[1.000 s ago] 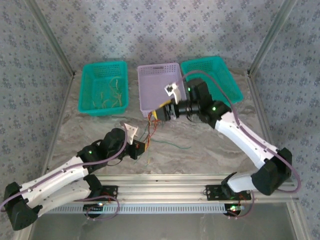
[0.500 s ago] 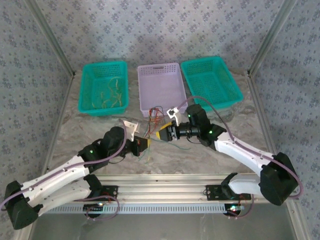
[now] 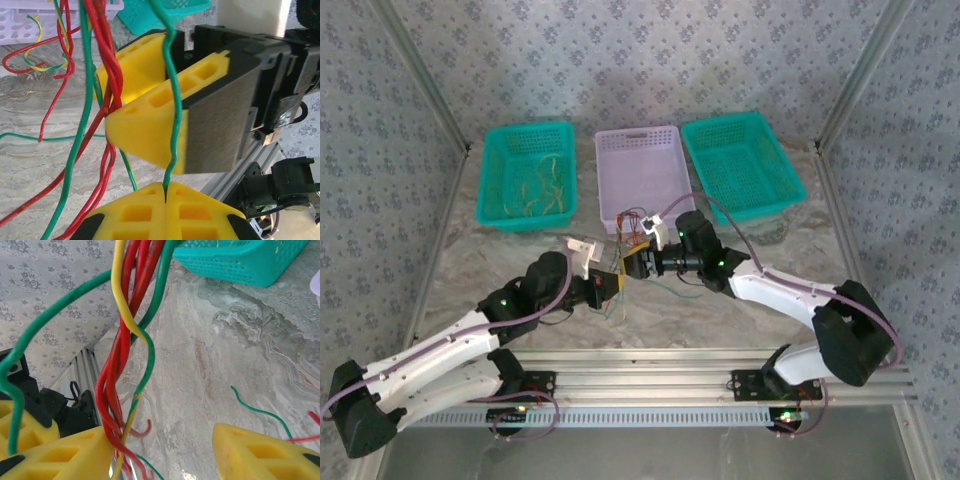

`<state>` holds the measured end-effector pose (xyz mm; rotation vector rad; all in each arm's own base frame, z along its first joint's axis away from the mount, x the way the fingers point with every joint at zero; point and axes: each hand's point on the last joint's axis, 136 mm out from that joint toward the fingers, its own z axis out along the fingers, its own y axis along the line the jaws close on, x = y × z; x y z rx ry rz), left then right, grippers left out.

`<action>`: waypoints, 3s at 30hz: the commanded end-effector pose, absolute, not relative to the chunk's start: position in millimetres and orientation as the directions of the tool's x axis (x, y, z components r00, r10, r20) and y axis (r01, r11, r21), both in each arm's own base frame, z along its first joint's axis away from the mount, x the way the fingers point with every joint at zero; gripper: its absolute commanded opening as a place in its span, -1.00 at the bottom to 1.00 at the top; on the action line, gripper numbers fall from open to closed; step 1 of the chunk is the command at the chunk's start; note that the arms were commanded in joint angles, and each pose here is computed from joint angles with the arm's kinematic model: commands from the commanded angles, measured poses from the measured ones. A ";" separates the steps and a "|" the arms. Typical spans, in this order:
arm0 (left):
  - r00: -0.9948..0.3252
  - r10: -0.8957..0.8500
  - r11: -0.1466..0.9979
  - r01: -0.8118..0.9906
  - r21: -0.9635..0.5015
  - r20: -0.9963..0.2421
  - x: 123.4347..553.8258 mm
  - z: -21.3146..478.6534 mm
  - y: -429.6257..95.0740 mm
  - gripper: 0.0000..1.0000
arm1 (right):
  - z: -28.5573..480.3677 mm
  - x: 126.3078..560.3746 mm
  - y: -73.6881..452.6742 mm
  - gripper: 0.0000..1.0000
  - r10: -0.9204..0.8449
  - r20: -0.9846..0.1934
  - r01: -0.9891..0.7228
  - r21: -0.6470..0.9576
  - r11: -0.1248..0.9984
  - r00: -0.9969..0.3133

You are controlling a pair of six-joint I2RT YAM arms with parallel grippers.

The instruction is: Untangle the cables

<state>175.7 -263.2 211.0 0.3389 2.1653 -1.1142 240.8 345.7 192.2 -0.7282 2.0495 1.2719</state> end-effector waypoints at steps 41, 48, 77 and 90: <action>-0.339 -0.183 0.688 0.627 -0.367 -0.923 170.8 392.3 -185.1 -1.00 | 92.5 283.6 189.0 -1.00 0.026 -0.549 -0.292 0.483 0.825 -0.835; -0.454 -0.108 0.632 0.656 -0.413 -0.885 179.4 357.5 -229.0 -1.00 | 157.9 264.9 213.9 -1.00 0.017 -0.722 -0.519 0.513 0.683 -0.691; -0.714 -0.011 0.556 0.578 -0.598 -0.700 184.3 247.0 -292.4 0.26 | 197.2 247.2 240.5 -1.00 0.030 -0.777 -0.639 0.538 0.550 -0.628; -0.703 0.001 0.586 0.577 -0.569 -0.711 187.1 238.4 -287.9 0.26 | 174.9 332.3 224.5 -1.00 0.072 -0.779 -0.480 0.453 0.751 -0.623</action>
